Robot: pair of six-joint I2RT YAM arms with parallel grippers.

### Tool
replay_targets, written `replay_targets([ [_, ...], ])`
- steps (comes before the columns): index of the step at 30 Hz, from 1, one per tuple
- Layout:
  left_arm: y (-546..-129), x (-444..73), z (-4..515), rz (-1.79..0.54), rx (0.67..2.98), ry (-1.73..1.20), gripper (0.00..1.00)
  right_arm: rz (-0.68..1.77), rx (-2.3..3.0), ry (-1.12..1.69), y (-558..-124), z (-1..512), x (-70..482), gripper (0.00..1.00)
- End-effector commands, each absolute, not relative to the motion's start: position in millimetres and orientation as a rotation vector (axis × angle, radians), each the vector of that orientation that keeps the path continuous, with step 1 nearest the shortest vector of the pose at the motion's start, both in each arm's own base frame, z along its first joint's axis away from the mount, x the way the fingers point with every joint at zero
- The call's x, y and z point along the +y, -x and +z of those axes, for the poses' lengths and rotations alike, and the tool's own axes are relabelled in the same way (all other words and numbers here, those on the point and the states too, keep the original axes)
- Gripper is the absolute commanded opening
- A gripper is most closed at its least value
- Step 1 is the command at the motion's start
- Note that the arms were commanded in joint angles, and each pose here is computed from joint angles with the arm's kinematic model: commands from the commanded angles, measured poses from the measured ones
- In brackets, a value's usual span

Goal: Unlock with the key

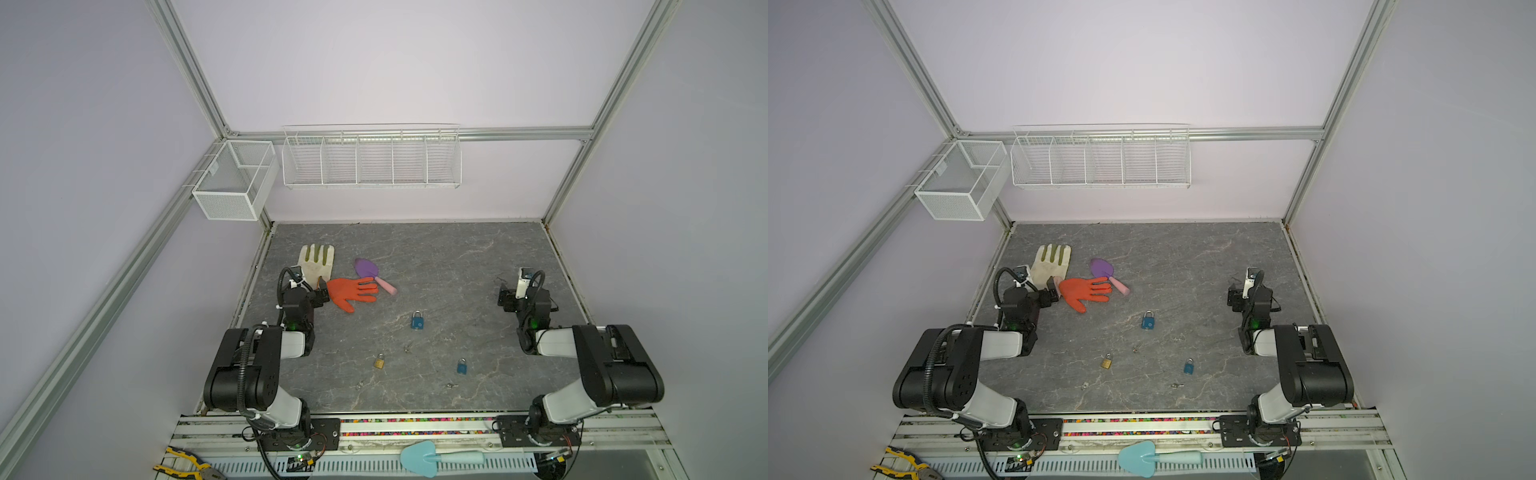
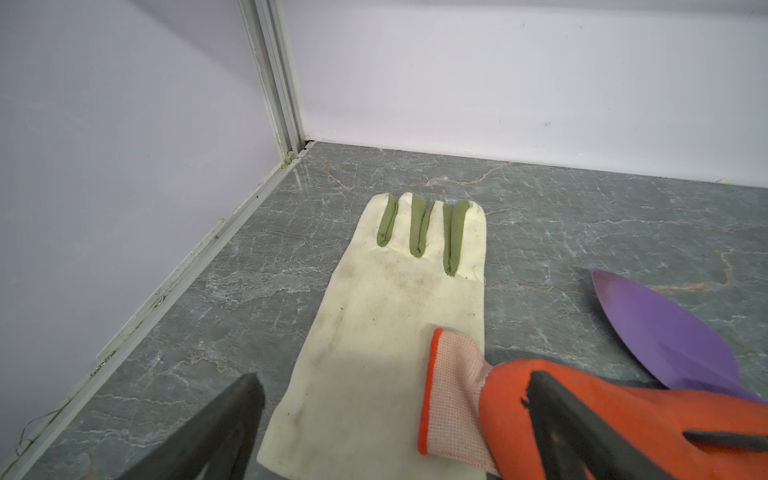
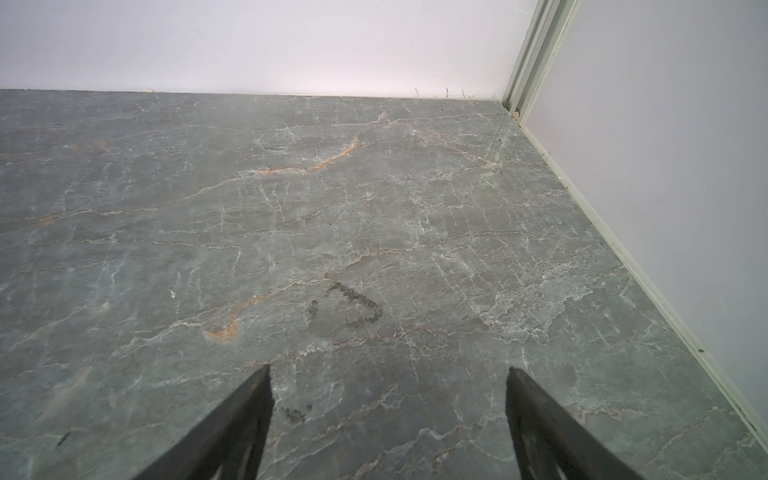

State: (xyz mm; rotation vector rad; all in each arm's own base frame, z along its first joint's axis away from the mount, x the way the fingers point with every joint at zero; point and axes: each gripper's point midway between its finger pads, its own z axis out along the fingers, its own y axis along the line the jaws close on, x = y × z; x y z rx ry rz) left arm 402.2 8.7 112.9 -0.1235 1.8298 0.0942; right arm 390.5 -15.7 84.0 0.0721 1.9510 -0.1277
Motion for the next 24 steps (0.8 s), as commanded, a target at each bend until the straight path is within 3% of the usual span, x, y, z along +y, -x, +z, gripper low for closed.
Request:
replay_targets([
  [1,-405,9,116,0.100,1.823,0.107,0.99,-0.127,1.917,-0.052,-394,94,-14,0.89],
  [15,-403,7,121,0.091,1.812,0.100,0.99,-0.135,1.905,-0.058,-392,97,-16,0.89],
  [24,-373,3,185,0.039,1.706,0.092,0.99,-0.194,1.890,-0.196,-375,133,-35,0.89],
])
